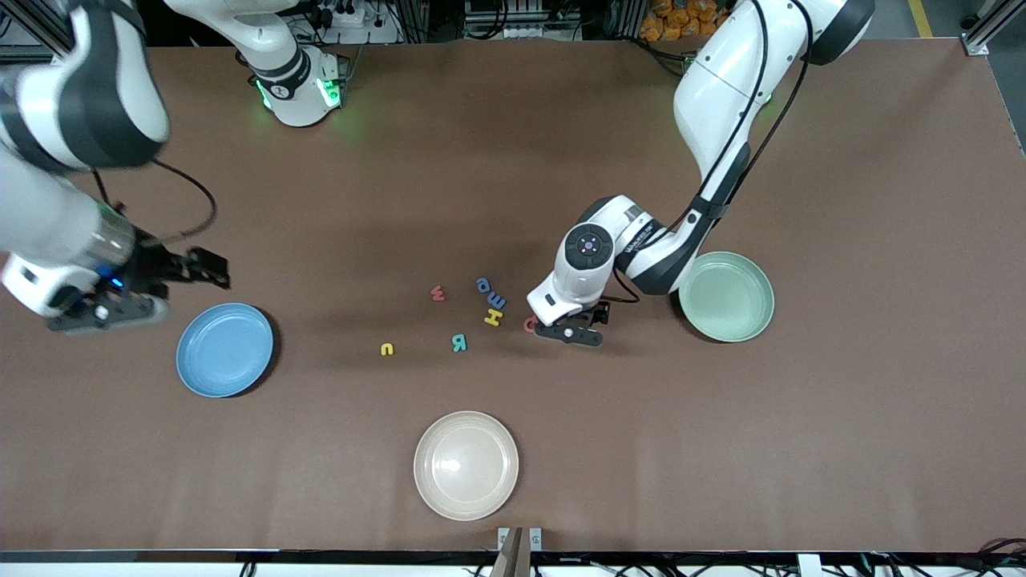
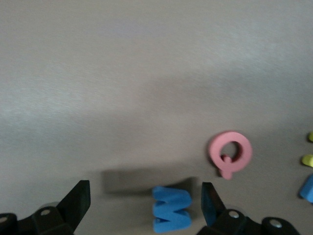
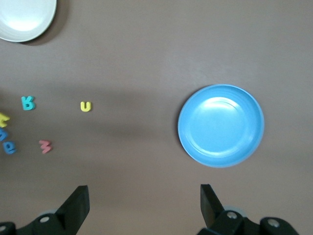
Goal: Sort upper and lower case letters into plates
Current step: 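Grasp the blue M with the left gripper while the right gripper grasps yellow u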
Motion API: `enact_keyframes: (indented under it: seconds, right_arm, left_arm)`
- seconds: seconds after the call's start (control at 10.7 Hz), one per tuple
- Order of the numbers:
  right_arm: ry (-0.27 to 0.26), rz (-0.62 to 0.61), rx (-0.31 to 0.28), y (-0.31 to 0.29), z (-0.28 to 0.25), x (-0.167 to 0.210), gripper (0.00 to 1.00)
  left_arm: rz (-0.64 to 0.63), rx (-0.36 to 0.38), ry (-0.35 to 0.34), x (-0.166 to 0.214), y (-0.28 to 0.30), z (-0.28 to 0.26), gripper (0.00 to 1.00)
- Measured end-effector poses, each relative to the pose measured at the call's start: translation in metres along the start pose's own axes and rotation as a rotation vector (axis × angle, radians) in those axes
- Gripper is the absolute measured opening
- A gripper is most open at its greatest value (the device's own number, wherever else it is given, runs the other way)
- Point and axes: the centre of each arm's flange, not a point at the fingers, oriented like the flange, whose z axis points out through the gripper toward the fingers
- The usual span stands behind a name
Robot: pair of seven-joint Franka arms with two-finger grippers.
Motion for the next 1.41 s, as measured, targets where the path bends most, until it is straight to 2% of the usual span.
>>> enact_keyframes:
  seconds: [0.19,0.47,0.56,0.66,0.84,0.94,1.12,1.41]
  right_arm:
    - [-0.001,-0.014,-0.001,-0.023,0.060,0.027,1.00]
    - [0.019,0.029,-0.005,-0.086,0.155,0.052,1.00]
    - [0.024,0.030,-0.006,-0.103,0.186,0.056,1.00]
    - [0.025,0.028,-0.007,-0.111,0.212,0.058,1.00]
    - [0.015,0.032,-0.010,-0.108,0.237,0.060,1.00]
    - [0.016,0.030,-0.010,-0.110,0.244,0.059,1.00]
    - [0.025,0.047,-0.010,-0.121,0.264,0.054,1.00]
    - [0.021,0.076,-0.011,-0.146,0.286,0.047,1.00]
  left_arm:
    - [0.005,0.001,-0.004,-0.006,0.011,0.003,1.00]
    - [0.000,0.007,-0.020,-0.011,0.013,0.014,0.98]
    - [-0.002,0.007,-0.019,-0.010,0.013,0.014,0.91]
    - [-0.003,0.007,-0.017,-0.010,0.013,0.014,0.90]
    - [-0.005,0.004,-0.011,-0.008,0.014,0.010,0.60]
    - [-0.006,0.004,-0.010,-0.007,0.014,0.010,0.55]
    - [-0.007,0.003,-0.009,-0.007,0.014,0.010,0.45]
    - [-0.009,0.003,-0.010,-0.007,0.014,0.009,0.41]
